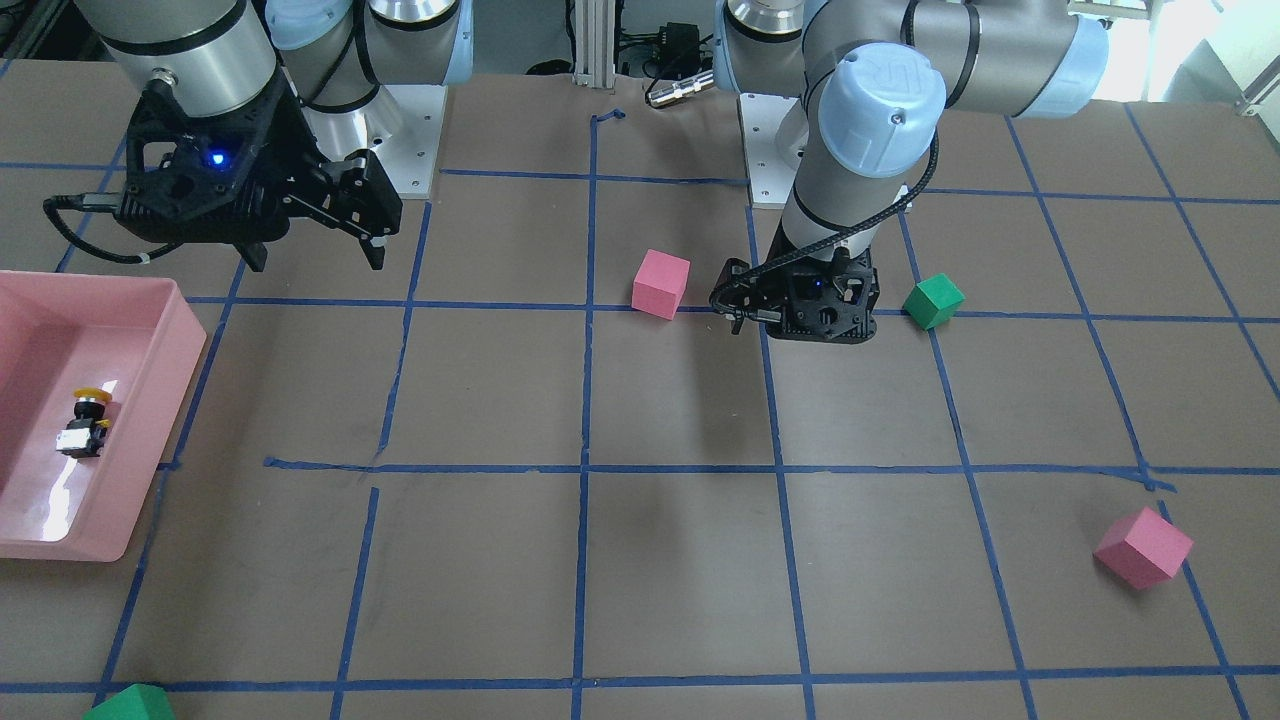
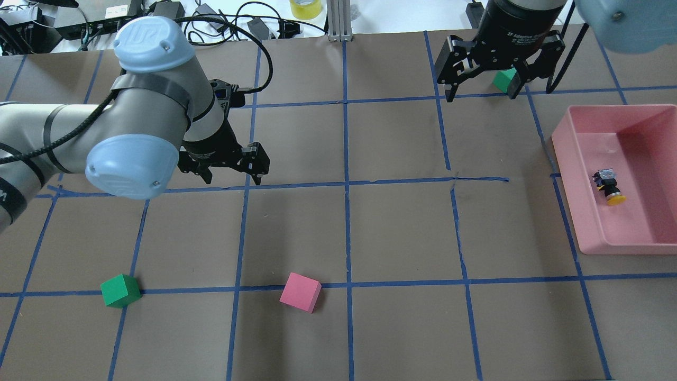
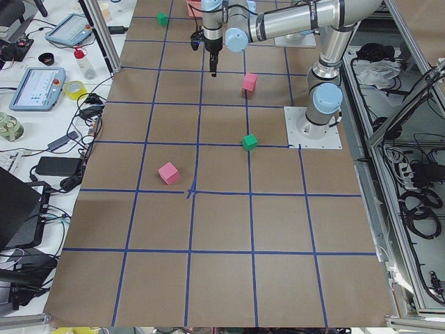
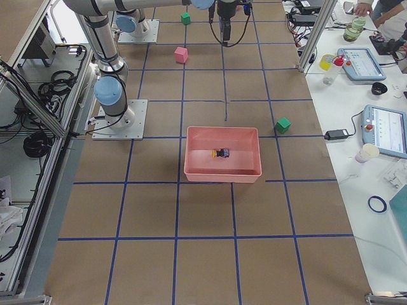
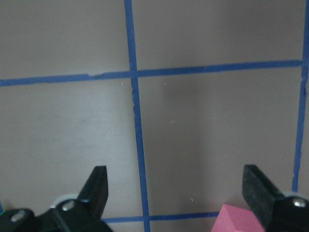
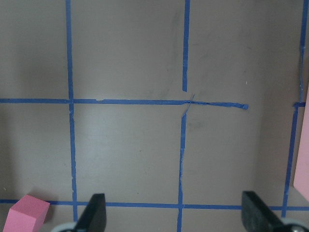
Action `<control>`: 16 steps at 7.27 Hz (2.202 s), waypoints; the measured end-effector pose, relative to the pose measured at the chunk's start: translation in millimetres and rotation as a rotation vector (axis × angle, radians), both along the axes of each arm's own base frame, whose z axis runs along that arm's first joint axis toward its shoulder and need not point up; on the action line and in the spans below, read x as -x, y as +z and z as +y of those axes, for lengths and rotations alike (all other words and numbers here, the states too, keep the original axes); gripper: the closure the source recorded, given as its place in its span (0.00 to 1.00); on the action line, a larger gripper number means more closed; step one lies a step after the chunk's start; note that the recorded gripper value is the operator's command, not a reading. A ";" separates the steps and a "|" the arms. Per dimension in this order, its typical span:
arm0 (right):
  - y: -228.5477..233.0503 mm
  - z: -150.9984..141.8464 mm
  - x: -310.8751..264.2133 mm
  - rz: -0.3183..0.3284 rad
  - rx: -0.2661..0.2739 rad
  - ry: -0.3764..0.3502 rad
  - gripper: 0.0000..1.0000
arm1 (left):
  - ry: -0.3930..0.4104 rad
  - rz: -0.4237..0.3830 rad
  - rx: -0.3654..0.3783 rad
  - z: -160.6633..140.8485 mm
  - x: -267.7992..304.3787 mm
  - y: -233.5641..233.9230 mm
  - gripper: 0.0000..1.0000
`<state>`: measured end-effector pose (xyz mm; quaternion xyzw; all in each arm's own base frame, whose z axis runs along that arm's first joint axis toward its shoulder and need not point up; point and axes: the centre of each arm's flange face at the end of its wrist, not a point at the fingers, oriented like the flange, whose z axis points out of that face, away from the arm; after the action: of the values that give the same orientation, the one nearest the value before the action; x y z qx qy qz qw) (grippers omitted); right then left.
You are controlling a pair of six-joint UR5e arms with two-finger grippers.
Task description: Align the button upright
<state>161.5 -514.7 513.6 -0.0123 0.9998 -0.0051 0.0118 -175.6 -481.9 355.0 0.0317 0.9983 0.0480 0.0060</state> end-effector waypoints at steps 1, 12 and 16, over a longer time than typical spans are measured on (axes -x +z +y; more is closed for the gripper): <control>-0.3 -0.3 0.8 0.000 -0.001 -0.001 0.00 | -0.004 -0.005 -0.054 2.0 -0.7 -1.8 0.00; -4.5 -2.4 5.9 0.004 -0.016 -0.002 0.00 | 0.015 0.001 0.253 -49.8 -53.8 89.7 0.00; -5.6 -2.6 6.8 0.009 -0.018 0.009 0.00 | 0.091 -0.026 0.134 -24.5 -70.6 103.0 0.00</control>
<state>154.7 -517.3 508.0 -0.0168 0.9998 0.0040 0.0073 -105.0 -506.4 458.0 -0.0147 0.9995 -0.0183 0.0191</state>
